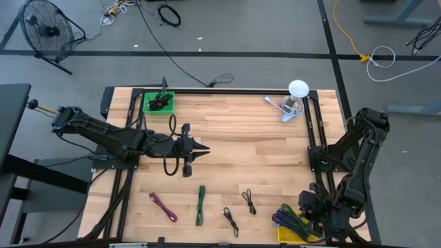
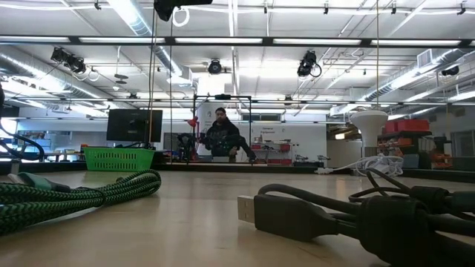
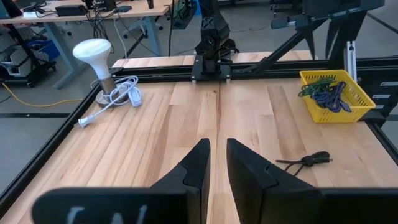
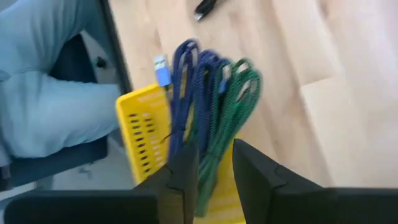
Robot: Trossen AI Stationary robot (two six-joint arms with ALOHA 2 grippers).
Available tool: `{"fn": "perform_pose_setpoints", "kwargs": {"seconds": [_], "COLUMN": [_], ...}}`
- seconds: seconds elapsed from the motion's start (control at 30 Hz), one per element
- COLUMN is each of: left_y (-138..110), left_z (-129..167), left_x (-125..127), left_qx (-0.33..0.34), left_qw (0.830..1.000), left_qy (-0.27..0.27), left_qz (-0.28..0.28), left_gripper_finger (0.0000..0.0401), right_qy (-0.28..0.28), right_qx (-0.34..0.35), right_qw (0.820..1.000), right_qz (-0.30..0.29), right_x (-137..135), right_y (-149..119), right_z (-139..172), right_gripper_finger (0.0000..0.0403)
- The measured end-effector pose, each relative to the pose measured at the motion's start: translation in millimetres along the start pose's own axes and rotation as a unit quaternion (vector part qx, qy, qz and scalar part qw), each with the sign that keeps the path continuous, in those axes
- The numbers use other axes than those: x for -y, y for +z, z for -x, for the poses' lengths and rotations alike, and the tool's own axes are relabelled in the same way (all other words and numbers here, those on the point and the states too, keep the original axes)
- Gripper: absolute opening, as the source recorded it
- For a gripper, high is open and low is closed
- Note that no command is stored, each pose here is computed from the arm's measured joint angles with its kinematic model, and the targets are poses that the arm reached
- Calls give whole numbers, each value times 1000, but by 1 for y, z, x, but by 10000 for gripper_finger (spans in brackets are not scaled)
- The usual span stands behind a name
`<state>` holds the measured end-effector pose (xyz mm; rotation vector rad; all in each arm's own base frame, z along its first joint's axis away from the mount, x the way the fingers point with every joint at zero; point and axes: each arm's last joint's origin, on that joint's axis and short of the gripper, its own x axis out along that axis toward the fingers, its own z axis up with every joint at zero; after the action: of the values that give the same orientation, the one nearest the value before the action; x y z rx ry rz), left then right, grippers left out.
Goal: Pick & Place USB Port
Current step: Put the green charger cable into the yellow bin
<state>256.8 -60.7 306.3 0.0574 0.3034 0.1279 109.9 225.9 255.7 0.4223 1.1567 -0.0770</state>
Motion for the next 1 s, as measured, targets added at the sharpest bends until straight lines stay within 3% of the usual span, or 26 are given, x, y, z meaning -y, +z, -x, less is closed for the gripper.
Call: {"fn": "perform_pose_setpoints", "kwargs": {"seconds": [0.23,0.37,0.47,0.6,0.77,1.0], "left_y": [-2,-8,-16,-28,-44,-74], "left_z": [0,0,-2,-3,-4,-13], "left_x": [0,2,11,30,57,91], "left_qx": [-12,-44,-89,-141,-188,-269], "left_qw": [999,991,981,970,955,914], "left_qy": [1,-38,-87,-111,-125,-109], "left_qz": [42,118,147,163,193,284], "left_gripper_finger": [57,57,57,57,57,58], "right_qy": [-47,-84,-108,-130,-147,-146], "right_qx": [48,99,136,184,205,211], "right_qw": [997,990,982,971,965,964], "right_qz": [40,61,71,78,74,75], "right_x": [8,14,18,20,24,23], "right_y": [7,16,24,35,45,54], "right_z": [-1,-2,-3,-4,-6,-8], "right_gripper_finger": [89,82,83,88,94,93]}}
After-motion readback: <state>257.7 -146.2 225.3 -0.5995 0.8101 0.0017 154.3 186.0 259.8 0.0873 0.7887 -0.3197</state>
